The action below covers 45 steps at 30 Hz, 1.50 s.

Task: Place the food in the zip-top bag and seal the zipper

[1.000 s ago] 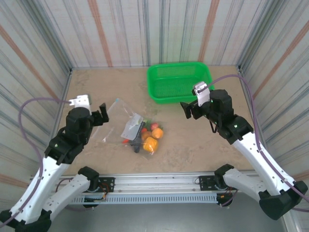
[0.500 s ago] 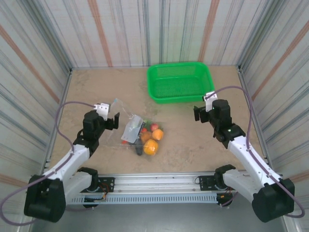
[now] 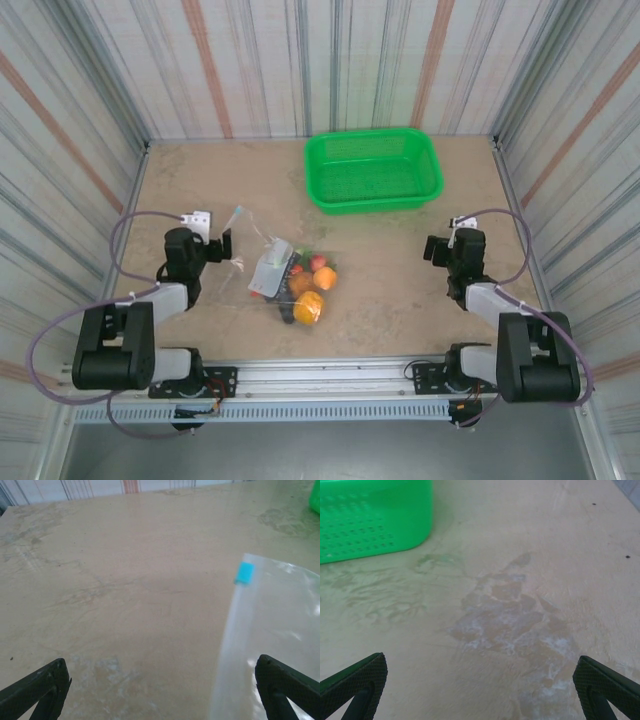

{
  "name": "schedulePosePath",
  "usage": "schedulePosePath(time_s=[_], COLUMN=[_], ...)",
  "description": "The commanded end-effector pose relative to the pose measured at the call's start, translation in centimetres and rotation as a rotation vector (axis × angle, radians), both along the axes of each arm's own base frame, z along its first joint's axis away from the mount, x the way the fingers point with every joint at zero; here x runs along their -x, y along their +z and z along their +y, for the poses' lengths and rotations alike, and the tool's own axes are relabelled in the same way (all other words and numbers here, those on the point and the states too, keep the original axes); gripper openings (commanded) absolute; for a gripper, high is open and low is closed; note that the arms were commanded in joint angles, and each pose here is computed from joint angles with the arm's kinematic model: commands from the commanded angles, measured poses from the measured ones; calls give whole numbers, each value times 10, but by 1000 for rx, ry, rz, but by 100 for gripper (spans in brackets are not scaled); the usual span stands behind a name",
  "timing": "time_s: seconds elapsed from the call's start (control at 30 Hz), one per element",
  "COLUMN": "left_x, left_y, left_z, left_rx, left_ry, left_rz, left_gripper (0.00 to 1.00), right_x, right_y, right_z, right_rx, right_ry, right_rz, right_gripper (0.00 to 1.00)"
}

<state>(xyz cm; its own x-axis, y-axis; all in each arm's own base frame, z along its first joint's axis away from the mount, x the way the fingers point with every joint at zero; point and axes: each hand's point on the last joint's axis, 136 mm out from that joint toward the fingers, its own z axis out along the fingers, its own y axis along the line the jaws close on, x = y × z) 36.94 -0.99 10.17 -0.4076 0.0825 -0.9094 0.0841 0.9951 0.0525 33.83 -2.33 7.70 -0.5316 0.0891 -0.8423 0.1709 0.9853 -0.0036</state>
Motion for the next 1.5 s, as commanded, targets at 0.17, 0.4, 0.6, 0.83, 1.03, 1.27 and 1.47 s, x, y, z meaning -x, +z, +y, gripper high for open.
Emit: schedulePosePath(time_s=[0.17, 0.4, 0.6, 0.83, 1.03, 1.27, 1.47], left_x=[-13, -28, -27, -28, -28, -27, -27], left_y=[-5, -11, -13, -12, -12, -12, -11], left_z=[-5, -7, -7, -7, -7, -7, -7], left_rx=[71, 1, 0, 0, -2, -1, 2], left_ry=[-71, -22, -22, -22, -20, -21, -21], left_rz=[-110, -31, -13, -15, -17, -19, -23], left_gripper=[99, 99, 99, 99, 99, 99, 99], right_x=[-37, -45, -49, -55, -56, -56, -56], right_y=[31, 27, 8, 3, 4, 4, 5], right_z=[-5, -5, 27, 0, 1, 15, 9], right_rx=[-38, -241, -104, -38, -52, -123, -59], right_ry=[58, 160, 251, 44, 55, 185, 105], right_rz=[-174, -274, -205, -160, -169, -172, -171], right_gripper=[99, 99, 99, 99, 99, 99, 99])
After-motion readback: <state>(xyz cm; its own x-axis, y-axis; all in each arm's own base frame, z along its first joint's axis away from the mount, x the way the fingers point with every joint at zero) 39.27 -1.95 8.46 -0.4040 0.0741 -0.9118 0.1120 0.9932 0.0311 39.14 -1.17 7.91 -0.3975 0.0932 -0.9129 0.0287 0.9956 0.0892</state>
